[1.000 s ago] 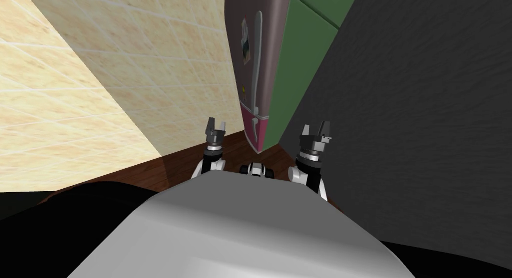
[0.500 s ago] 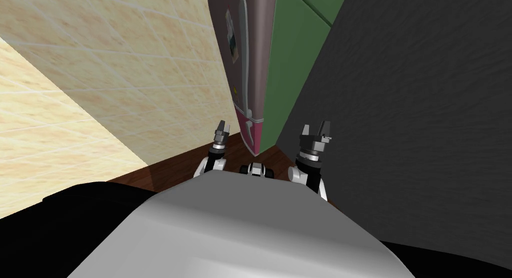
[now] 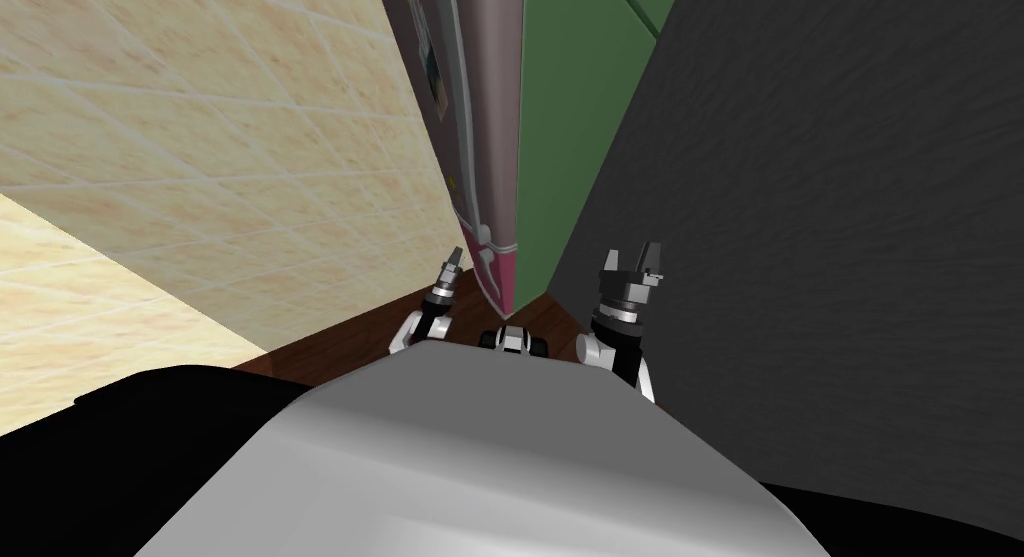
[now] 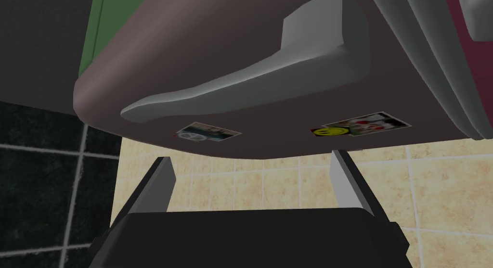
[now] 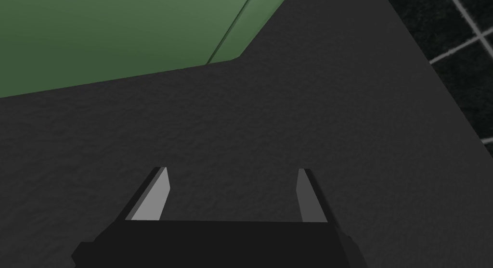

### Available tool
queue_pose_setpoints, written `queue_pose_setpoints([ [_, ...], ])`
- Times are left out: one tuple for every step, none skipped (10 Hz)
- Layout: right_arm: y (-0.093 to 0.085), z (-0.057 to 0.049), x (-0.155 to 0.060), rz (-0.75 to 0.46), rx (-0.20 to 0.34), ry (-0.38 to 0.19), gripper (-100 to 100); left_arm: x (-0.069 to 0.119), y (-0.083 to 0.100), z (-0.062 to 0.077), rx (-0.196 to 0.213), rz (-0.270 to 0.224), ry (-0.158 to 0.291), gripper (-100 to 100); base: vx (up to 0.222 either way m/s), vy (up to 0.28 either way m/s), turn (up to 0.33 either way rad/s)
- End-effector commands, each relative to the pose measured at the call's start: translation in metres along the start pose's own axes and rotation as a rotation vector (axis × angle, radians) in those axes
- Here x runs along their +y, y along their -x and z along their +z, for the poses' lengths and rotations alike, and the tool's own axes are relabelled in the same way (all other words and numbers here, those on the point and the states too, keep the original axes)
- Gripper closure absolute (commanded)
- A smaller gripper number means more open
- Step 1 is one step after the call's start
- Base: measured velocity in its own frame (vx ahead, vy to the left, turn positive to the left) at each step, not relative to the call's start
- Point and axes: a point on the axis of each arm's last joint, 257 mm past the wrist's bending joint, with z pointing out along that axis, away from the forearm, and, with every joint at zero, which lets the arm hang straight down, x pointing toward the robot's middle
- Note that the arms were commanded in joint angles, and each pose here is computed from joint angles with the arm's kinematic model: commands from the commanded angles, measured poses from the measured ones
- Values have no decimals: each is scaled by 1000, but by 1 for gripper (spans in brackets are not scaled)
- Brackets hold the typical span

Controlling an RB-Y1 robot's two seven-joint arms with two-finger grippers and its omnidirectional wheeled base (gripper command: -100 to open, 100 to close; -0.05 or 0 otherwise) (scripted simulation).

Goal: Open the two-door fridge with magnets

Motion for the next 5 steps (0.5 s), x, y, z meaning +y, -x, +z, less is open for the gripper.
queue_pose_setpoints([
  [0,0,0,0,0,0,0,24,-7,0,64,74,48,-100,132,-31,-94],
  [0,0,0,0,0,0,0,33,-9,-1,86,102,66,-100,122,-44,-105],
  [0,0,0,0,0,0,0,42,-11,-1,106,128,83,-100,135,-34,-104],
  [0,0,0,0,0,0,0,49,-12,-1,123,150,96,-100,126,-17,-76],
  [0,0,0,0,0,0,0,44,-12,-2,112,135,86,-100,53,-6,-10],
])
